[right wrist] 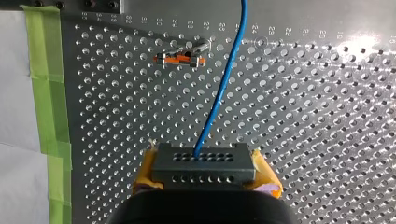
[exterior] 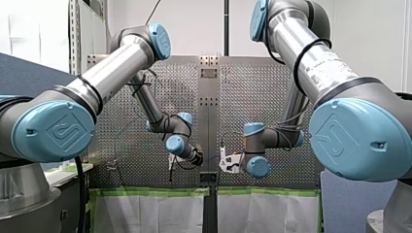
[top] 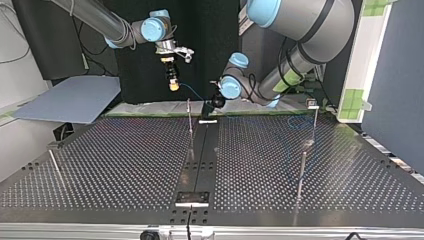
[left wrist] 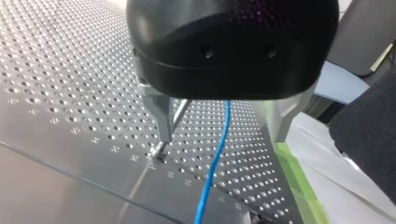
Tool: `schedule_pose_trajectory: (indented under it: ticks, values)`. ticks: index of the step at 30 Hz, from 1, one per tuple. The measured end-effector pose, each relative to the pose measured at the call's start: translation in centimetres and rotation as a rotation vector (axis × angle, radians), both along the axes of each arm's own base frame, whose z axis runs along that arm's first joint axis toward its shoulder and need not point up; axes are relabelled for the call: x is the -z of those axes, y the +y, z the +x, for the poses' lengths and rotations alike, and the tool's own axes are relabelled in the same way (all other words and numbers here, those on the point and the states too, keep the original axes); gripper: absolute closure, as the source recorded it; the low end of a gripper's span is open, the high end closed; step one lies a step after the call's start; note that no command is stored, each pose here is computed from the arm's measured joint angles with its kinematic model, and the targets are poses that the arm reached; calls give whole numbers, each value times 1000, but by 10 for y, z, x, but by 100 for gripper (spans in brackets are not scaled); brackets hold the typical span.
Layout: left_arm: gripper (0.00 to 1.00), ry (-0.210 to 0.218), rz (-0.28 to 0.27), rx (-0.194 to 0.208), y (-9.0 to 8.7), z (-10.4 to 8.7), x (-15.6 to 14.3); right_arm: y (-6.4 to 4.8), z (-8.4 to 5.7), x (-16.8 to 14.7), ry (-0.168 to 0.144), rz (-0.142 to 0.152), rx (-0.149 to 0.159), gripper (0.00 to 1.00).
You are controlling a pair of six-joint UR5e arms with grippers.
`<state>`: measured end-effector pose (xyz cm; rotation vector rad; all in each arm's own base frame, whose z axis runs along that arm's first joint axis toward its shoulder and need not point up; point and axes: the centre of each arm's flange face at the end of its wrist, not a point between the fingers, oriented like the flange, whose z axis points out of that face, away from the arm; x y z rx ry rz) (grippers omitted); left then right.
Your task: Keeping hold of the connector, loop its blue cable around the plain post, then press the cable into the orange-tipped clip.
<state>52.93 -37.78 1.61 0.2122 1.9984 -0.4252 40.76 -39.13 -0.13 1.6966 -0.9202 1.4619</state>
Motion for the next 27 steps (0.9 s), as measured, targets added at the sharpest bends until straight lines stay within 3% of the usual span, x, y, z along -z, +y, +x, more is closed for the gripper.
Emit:
schedule_pose_trajectory:
  ticks: [1, 2, 4, 5, 6, 7, 8, 10, 12, 16, 27]
  values:
    - [16, -3, 0, -1, -1, 0, 0, 0, 0, 0, 0, 0, 0, 100]
    - [16, -5, 1, -3, -1, 0, 0, 0, 0, 0, 0, 0, 0, 100]
    - [42, -10, 5, -12, -2, -1, 0, 0, 0, 0, 1, 1, 0, 100]
    - [42, -12, 7, -16, -2, -1, 0, 0, 0, 0, 1, 2, 0, 100]
    - [60, -14, 11, -23, -2, -1, 0, 0, 0, 0, 2, 2, 0, 100]
    - [73, -15, 14, -29, -2, -1, 0, 0, 0, 0, 3, 3, 0, 100]
    - [73, -16, 18, -35, -2, -2, 0, 1, 0, 0, 3, 3, 0, 100]
    - [95, -19, 28, -50, -1, -2, 0, 1, 0, 1, 5, 5, 0, 100]
    - [100, -23, 39, -63, -1, -3, 0, 1, 0, 1, 7, 6, -1, 100]
    - [100, -32, 59, -78, -2, -5, 0, 1, -1, 1, 10, 8, -1, 100]
    - [100, -74, 149, -71, -16, -31, 9, 3, -5, 4, 40, 22, 21, 100]
